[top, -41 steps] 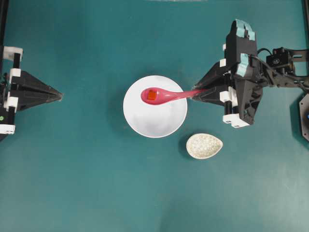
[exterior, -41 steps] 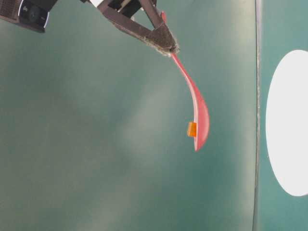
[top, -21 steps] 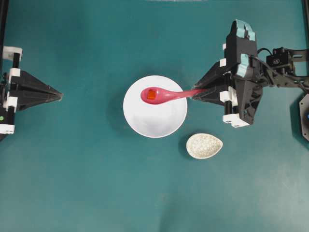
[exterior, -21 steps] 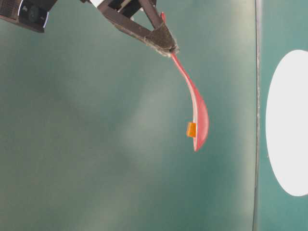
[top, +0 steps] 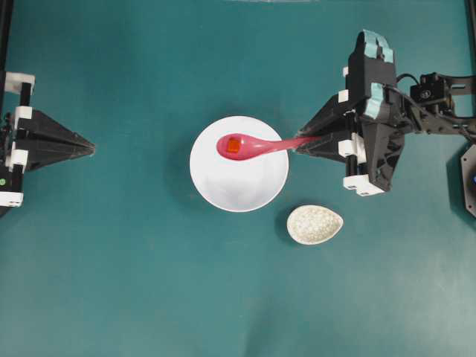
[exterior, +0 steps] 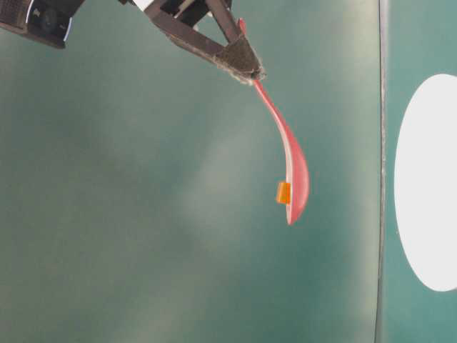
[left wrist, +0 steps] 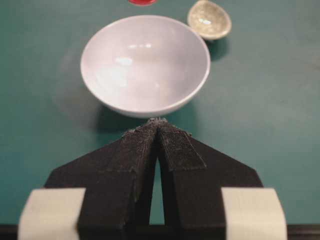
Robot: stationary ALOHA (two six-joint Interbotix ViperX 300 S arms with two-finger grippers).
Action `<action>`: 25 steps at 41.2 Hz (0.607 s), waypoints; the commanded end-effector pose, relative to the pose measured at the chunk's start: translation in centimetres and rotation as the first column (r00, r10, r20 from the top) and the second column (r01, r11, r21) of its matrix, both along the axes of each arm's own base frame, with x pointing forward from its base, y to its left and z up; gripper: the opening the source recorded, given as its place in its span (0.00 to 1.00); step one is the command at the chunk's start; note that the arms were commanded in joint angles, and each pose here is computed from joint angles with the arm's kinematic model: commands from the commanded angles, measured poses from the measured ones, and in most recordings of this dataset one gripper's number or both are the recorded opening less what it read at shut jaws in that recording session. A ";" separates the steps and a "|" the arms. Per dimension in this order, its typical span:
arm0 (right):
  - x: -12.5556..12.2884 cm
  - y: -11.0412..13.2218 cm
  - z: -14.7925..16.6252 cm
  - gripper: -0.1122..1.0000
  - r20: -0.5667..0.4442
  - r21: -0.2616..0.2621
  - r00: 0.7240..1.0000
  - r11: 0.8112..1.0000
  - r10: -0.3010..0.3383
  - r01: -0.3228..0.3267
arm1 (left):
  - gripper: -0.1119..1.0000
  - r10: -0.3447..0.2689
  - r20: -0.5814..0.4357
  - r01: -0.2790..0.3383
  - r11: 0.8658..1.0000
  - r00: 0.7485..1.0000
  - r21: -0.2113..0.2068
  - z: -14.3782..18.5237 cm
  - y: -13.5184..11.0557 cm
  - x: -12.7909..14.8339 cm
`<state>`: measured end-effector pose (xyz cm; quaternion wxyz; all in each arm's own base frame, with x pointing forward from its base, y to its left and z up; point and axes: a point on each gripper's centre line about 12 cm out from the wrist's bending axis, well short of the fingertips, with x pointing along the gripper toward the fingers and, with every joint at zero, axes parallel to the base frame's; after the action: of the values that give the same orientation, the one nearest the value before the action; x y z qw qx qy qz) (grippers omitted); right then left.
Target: Grip the spoon and scoop the red block from the bowl with right arm.
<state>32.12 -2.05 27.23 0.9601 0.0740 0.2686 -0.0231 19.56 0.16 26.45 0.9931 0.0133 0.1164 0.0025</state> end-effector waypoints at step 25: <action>0.2 0.0 1.9 0.32 0.059 -0.006 0.998 1.000 -0.001 0.002 | 0.10 0.002 0.017 -0.002 1.000 1.000 0.000 0.8 0.0 0.3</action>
<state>32.14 -2.05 27.29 0.9603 0.0747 0.2678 -0.0231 19.58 0.16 26.42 0.9930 0.0133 0.1171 0.0025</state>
